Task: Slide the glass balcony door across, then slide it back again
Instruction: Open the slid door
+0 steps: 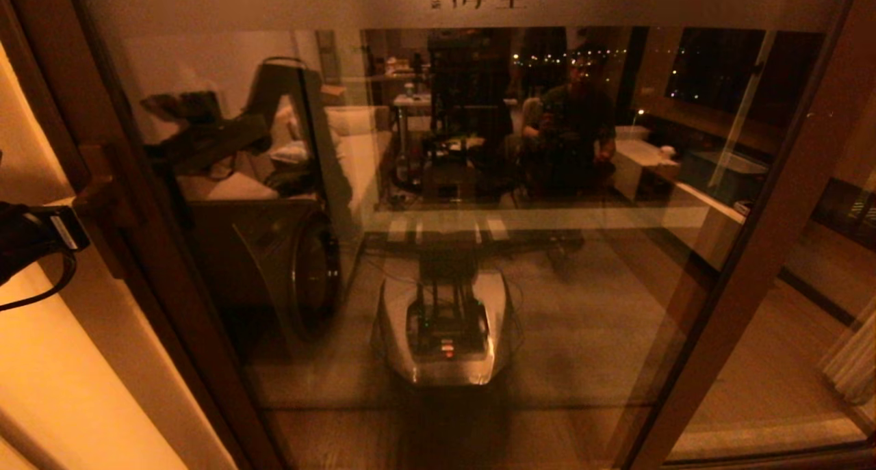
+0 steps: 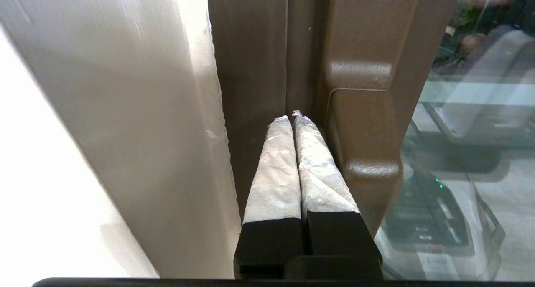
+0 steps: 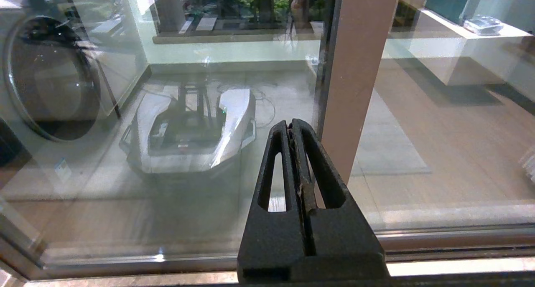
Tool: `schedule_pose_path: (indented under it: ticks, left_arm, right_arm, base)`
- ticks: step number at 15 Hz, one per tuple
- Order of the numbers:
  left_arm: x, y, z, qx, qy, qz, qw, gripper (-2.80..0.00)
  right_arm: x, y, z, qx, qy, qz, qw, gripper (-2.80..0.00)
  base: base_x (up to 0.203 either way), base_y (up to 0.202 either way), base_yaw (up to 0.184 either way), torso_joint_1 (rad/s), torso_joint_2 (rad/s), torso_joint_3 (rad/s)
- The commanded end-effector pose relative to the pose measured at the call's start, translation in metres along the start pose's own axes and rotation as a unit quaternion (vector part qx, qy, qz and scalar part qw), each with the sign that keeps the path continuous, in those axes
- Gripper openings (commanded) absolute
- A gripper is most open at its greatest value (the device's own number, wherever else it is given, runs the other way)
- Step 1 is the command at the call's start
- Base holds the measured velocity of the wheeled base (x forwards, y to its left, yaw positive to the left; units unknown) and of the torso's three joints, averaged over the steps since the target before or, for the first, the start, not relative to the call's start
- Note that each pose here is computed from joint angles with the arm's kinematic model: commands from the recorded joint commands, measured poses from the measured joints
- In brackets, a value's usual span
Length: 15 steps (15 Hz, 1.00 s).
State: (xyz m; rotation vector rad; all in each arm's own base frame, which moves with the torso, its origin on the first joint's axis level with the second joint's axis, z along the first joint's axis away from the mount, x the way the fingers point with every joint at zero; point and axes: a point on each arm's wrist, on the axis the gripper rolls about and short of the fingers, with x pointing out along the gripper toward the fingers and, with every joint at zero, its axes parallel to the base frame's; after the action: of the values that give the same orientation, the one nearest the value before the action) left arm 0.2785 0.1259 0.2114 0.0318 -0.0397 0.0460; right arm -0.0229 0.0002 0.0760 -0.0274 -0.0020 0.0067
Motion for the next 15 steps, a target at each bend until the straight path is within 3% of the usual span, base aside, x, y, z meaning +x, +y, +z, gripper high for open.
schedule_pose_path:
  ticks: [1,15]
  left_arm:
    - [-0.004,-0.006,0.004,0.002,-0.006,-0.007,1.0,-2.8]
    - [-0.008,-0.029,0.001,-0.001,0.001,-0.04,0.9992,-2.8]
  right_arm:
    - [0.0,0.0,0.0,0.0,0.001,0.0,1.0,-2.8]
    - [0.0,0.0,0.0,0.0,0.001,0.0,1.0,-2.8]
  base:
    - [0.0,0.0,0.0,0.0,0.0,0.0]
    - [0.0,0.0,0.0,0.0,0.0,0.0]
